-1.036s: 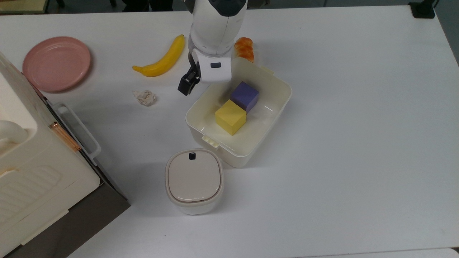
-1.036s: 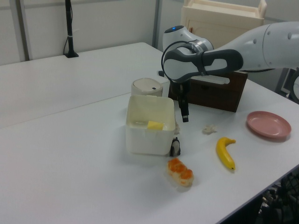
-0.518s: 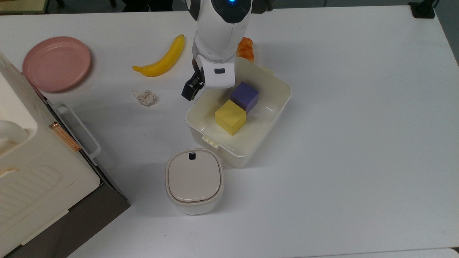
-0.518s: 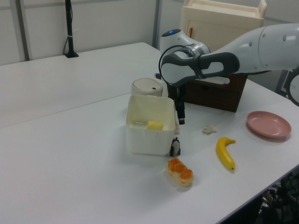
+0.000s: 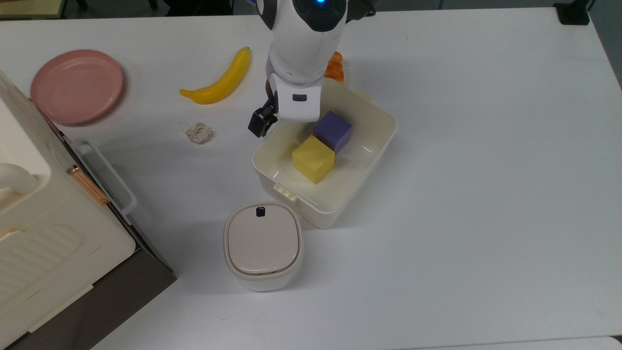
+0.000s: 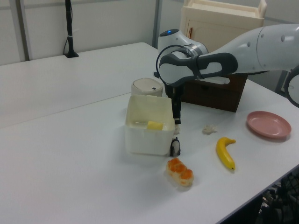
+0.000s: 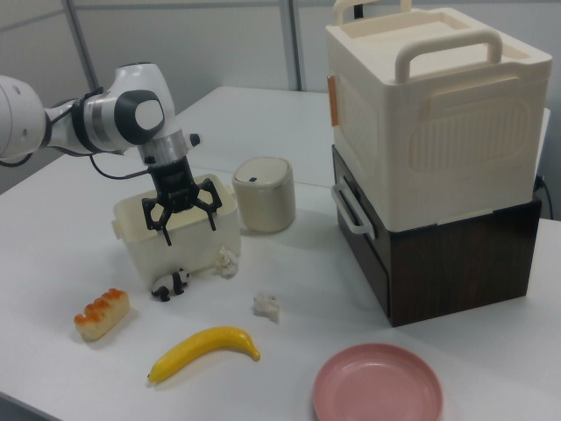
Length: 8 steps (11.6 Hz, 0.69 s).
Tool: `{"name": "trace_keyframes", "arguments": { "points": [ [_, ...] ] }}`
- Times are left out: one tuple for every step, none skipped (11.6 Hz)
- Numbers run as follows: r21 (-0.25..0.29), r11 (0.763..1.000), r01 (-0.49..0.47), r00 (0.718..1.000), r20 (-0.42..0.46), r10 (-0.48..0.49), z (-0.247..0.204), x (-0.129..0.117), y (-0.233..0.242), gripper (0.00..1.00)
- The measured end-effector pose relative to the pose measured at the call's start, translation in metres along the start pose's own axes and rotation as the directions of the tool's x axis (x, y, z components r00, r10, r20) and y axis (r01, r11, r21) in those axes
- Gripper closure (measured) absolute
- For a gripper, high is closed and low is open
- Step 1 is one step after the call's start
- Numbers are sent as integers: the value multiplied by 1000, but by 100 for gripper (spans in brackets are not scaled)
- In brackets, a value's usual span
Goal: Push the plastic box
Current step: 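Push the white plastic box with the gripper away from the banana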
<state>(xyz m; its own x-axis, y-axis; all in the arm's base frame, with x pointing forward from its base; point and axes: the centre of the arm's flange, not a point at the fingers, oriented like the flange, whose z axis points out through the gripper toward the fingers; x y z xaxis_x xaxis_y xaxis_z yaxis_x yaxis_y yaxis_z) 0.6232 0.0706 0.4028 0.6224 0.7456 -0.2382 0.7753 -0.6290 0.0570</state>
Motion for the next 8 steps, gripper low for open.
{"name": "trace_keyframes", "arguments": {
  "points": [
    [0, 1000, -15, 1000, -2, 15, -1, 5, -5, 0],
    [2, 1000, -24, 1000, -1, 24, 1, 10, -9, 0],
    [4, 999, -38, 999, 0, 38, 3, 14, -11, 0],
    [4, 999, -50, 999, 0, 50, 4, 18, -10, 0],
    [4, 998, -60, 998, -1, 60, 5, 21, -8, 0],
    [5, 998, -64, 998, 0, 64, 8, 24, -6, 0],
    [3, 998, -66, 998, -3, 66, 8, 26, -4, 0],
    [0, 998, -69, 998, -8, 69, 6, 29, -1, 0]
  ]
}}
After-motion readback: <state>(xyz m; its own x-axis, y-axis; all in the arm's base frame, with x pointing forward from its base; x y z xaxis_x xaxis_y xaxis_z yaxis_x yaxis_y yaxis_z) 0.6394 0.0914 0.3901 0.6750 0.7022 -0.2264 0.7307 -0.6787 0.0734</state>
